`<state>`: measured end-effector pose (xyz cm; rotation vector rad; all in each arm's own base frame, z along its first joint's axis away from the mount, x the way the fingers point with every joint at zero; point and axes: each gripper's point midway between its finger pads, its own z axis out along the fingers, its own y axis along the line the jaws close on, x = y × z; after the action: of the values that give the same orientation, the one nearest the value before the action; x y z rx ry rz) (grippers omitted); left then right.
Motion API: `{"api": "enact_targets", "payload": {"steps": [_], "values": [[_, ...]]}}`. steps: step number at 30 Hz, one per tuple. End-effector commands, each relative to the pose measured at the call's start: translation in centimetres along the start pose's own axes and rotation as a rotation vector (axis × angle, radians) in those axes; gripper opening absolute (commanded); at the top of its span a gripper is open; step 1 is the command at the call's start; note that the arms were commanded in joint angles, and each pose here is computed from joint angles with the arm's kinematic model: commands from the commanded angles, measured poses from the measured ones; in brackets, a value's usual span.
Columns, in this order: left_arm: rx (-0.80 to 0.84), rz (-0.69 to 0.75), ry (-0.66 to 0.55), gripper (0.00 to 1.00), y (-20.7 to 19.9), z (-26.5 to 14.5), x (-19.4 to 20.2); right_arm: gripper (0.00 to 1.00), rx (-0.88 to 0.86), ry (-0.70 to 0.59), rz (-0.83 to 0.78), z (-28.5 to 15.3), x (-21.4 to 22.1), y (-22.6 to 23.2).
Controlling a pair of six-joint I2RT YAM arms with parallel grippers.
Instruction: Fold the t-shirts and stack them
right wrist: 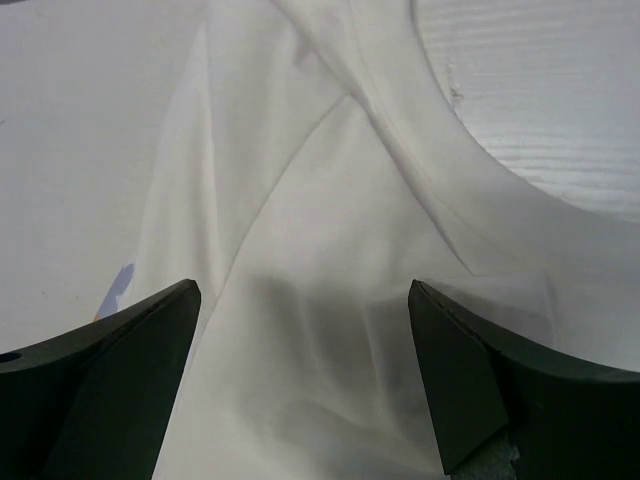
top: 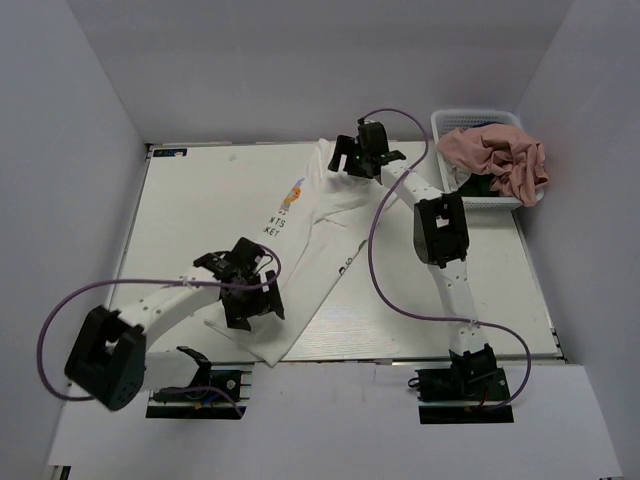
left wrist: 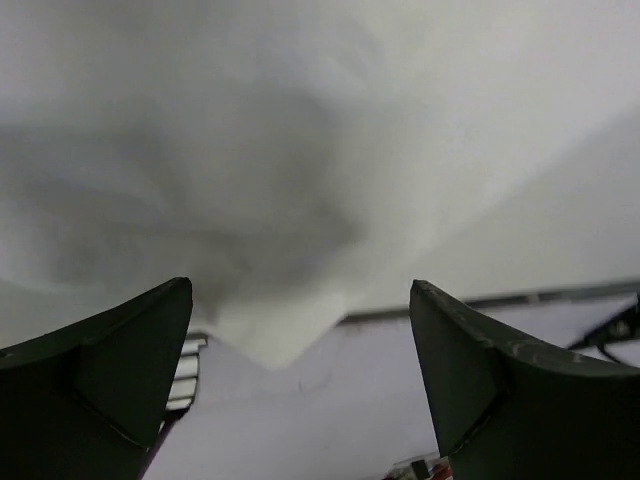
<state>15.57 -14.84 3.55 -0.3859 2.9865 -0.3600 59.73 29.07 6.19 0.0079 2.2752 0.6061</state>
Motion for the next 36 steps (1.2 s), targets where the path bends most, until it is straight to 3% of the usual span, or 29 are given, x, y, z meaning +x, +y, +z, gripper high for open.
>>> {"api": "enact_targets", "payload": {"steps": [1, 3, 4, 7, 10, 17, 25, 29, 30, 32, 33, 35, 36], "values": [[0.124, 0.065, 0.011, 0.99, -1.6, -4.2, 2.5, 0.90, -0.132, -0.208, -0.199, -6.4, -8.5, 6.2], [0.084, 0.071, -0.022, 0.99, -1.1, -4.7, 2.1, 0.90, -0.086, -0.135, -0.214, -7.0, -5.9, 5.7], [0.051, 0.099, -0.068, 0.99, -1.1, -4.8, 1.0, 0.90, -0.082, -0.142, -0.231, -9.6, -6.6, 6.7], [-0.041, 0.185, -0.071, 0.99, -1.4, -3.6, -0.5, 0.90, 0.034, 0.064, -0.165, -10.7, 1.1, 3.7], [-0.113, 0.280, -0.018, 0.99, -2.2, -1.7, -1.1, 0.90, 0.115, 0.175, -0.114, -11.9, 6.2, 1.9], [-0.185, 0.402, 0.082, 0.97, -2.0, 2.4, 0.6, 0.90, 0.243, 0.320, -0.085, -12.2, 11.9, -1.2], [-0.098, 0.479, 0.189, 0.97, -5.3, 6.0, 2.9, 0.90, 0.324, 0.387, -0.072, -8.9, 12.9, -3.6], [-0.030, 0.512, 0.241, 0.95, -8.6, 8.0, 3.8, 0.90, 0.300, 0.355, -0.050, -6.0, 10.9, -3.7], [0.010, 0.516, 0.226, 0.95, -10.5, 8.1, 3.1, 0.90, 0.322, 0.389, -0.035, -4.4, 12.5, -5.5], [0.061, 0.519, 0.202, 0.95, -13.9, 8.3, 2.6, 0.90, 0.266, 0.310, -0.046, -1.7, 9.5, -5.2], [0.054, 0.507, 0.208, 0.95, -14.5, 9.2, 2.3, 0.90, 0.238, 0.223, -0.028, -0.9, 5.8, -5.4], [0.099, 0.480, 0.172, 0.97, -18.1, 8.7, 1.3, 0.90, 0.210, 0.215, -0.028, 1.3, 6.0, -6.5], [0.111, 0.466, 0.162, 0.98, -19.1, 8.7, 0.9, 0.90, 0.187, 0.153, -0.028, 1.9, 4.2, -6.9]]}}
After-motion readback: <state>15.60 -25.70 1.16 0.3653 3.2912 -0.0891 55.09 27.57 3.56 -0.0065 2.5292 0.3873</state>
